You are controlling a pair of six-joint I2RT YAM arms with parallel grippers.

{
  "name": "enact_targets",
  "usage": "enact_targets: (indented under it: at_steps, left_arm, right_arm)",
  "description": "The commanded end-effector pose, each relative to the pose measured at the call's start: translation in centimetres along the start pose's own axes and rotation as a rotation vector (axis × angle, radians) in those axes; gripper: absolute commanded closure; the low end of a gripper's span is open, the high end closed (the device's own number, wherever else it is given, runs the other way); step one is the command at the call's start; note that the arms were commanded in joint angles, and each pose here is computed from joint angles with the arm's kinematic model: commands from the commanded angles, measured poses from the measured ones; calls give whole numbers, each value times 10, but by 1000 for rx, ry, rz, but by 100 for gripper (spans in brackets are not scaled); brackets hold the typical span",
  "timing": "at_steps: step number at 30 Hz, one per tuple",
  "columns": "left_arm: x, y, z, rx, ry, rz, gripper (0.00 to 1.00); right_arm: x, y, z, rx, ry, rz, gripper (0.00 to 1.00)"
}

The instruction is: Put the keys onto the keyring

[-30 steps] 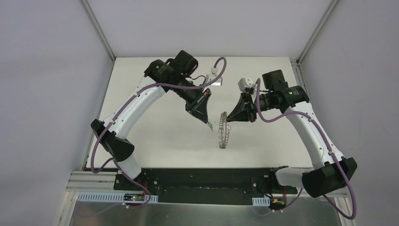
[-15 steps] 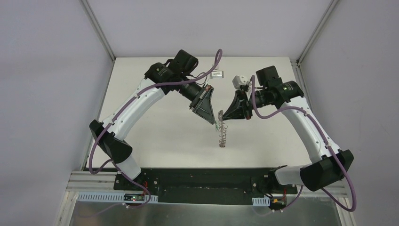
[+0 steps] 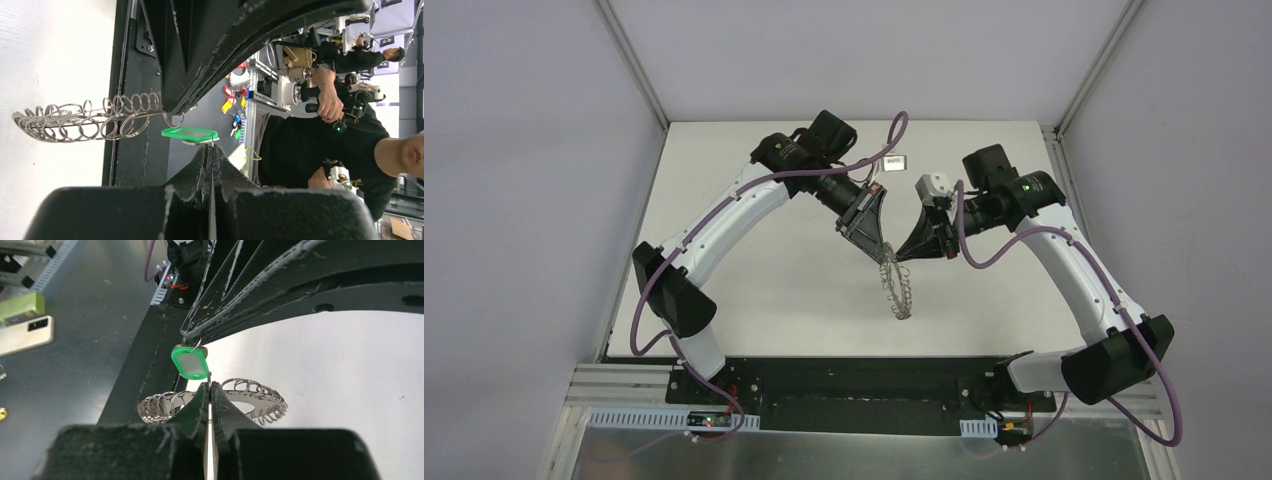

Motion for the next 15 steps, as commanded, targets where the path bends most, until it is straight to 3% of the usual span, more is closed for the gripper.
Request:
enact_targets:
  at_steps: [1, 7, 15]
  left_arm:
    - [0, -4, -2, 23, -42, -30, 100]
    - [15, -10, 6, 24, -48, -112, 100]
    - [26, -8, 15, 45, -51, -162, 100]
  right_arm:
    - [12, 2, -2, 15, 25, -172, 100]
    - [21, -11, -1, 35, 63, -327, 100]
    - [28, -17, 0, 36, 90, -395, 100]
Point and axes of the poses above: each gripper's point midway between its finger pads, its own z axis out along the fingers, its own x axis along the line the jaws close on, y = z × x, the point moved 9 cm from there along -z, back along the fingers, and after that the axes turned 11 degrees about -z, right-handed, at the moved point
